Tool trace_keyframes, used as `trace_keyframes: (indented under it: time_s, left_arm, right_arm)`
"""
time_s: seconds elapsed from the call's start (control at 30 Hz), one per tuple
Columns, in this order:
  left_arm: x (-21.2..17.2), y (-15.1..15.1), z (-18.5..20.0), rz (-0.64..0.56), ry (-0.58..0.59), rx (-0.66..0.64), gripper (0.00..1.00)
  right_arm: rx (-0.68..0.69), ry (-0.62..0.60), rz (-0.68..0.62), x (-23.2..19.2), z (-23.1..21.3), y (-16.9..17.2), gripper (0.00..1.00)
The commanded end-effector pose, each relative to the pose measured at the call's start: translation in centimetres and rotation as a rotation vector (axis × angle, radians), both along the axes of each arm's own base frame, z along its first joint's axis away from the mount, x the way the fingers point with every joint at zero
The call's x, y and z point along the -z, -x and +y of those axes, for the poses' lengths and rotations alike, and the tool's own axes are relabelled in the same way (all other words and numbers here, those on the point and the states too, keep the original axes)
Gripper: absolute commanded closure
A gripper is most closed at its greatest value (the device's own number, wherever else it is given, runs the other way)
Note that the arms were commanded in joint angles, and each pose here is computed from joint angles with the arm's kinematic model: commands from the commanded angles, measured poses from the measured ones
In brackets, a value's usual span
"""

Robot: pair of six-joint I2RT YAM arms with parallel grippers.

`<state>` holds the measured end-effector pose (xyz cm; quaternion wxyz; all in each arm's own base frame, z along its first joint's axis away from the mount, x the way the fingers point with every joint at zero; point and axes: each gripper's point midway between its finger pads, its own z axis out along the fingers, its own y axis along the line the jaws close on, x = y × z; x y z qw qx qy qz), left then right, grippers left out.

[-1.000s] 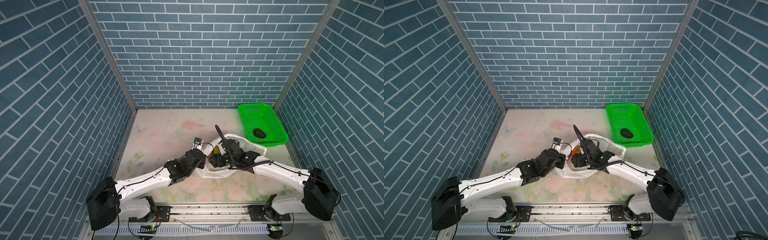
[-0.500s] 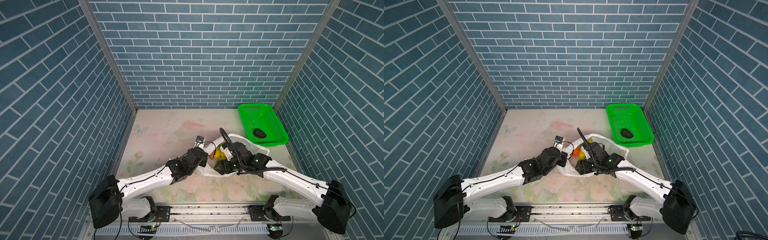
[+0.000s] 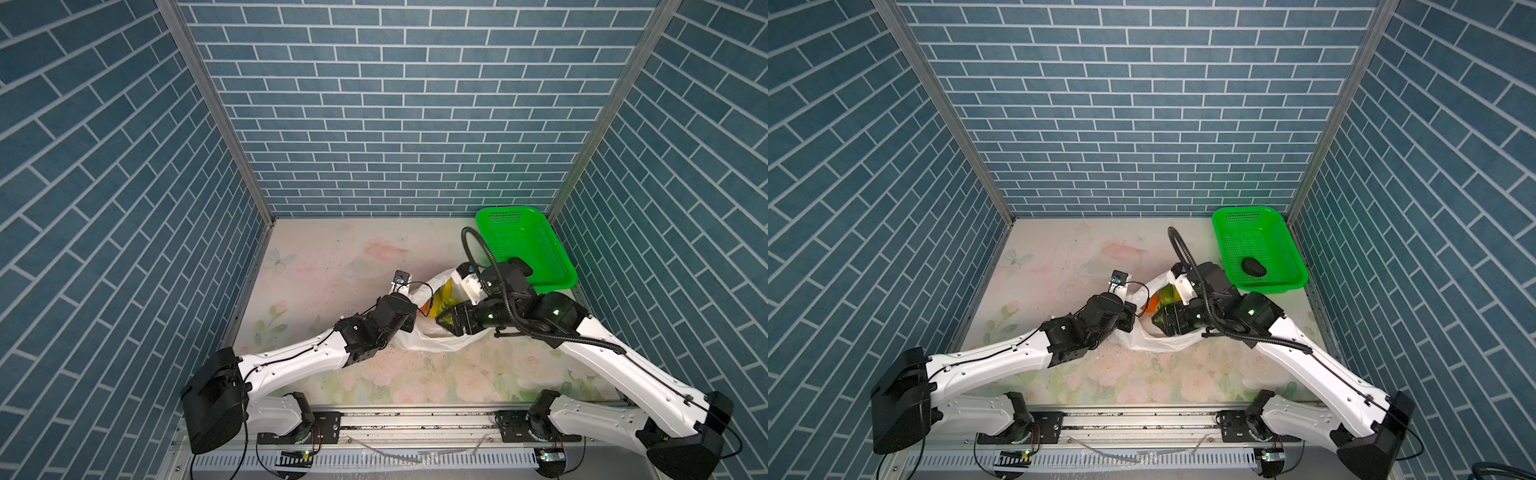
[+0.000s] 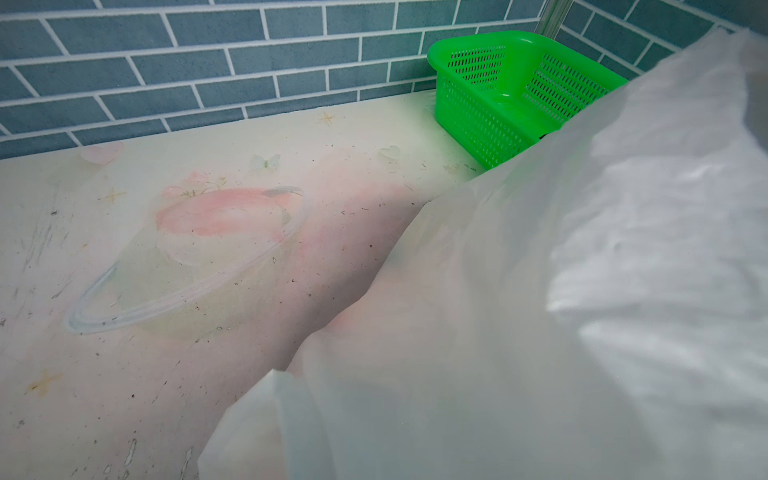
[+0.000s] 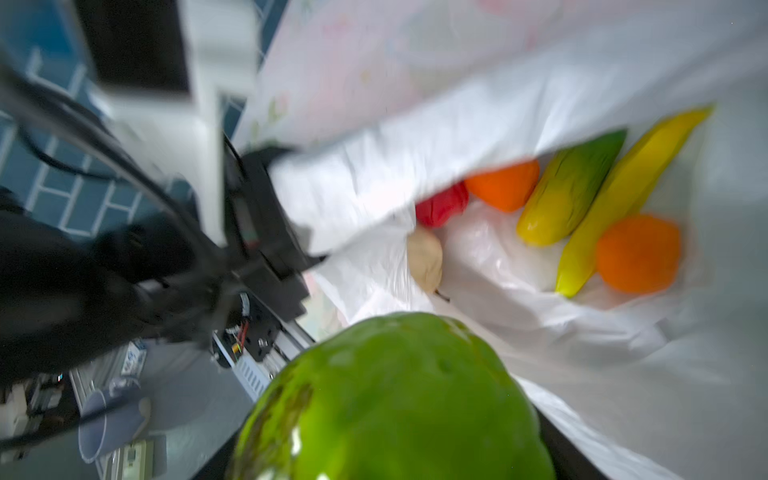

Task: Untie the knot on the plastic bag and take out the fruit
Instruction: 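Lift the custard apple out and carry it over the green basket with the right gripper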

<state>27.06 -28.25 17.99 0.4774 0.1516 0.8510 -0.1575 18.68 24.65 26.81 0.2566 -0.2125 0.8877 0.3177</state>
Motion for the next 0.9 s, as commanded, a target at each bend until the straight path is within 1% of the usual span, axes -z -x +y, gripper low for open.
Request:
trace_keyframes:
  time_s: [0.0,0.1,0.17,0.33,0.5,0.6,0.77,0.87]
  left_arm:
    - [-0.9,0.3,-0.2,-0.011,0.005,0.013,1.0]
    - [-0.5,0.5,-0.1,-0.003,0.001,0.022,1.0]
    - [-0.3,0.8,-0.1,0.003,0.002,0.03,1.0]
    - [0.0,1.5,-0.3,0.011,0.007,0.049,1.0]
    - [0.2,2.0,-0.5,0.02,0.011,0.07,1.0]
    - [0.4,2.3,-0.7,0.026,0.01,0.085,1.0]
    - [0.7,2.5,-0.8,0.027,0.013,0.089,1.0]
    - [0.8,2.5,-0.9,0.026,0.017,0.088,1.0]
  right_arm:
    - [0.047,0.02,-0.069,-3.0,-2.7,-2.0,0.2]
    - [0.156,0.026,-0.142,-5.1,-5.3,-6.0,0.18]
    - [0.232,0.037,-0.168,-5.6,-7.2,-8.8,0.18]
    - [0.479,0.039,-0.229,-4.9,-12.9,-16.8,0.18]
    - [0.663,0.054,-0.188,-0.4,-18.5,-24.4,0.18]
    - [0.735,0.07,-0.158,2.7,-21.3,-28.0,0.18]
    - [0.811,0.112,-0.077,8.0,-24.9,-32.1,0.18]
    - [0.85,0.14,-0.042,10.3,-26.5,-33.5,0.17]
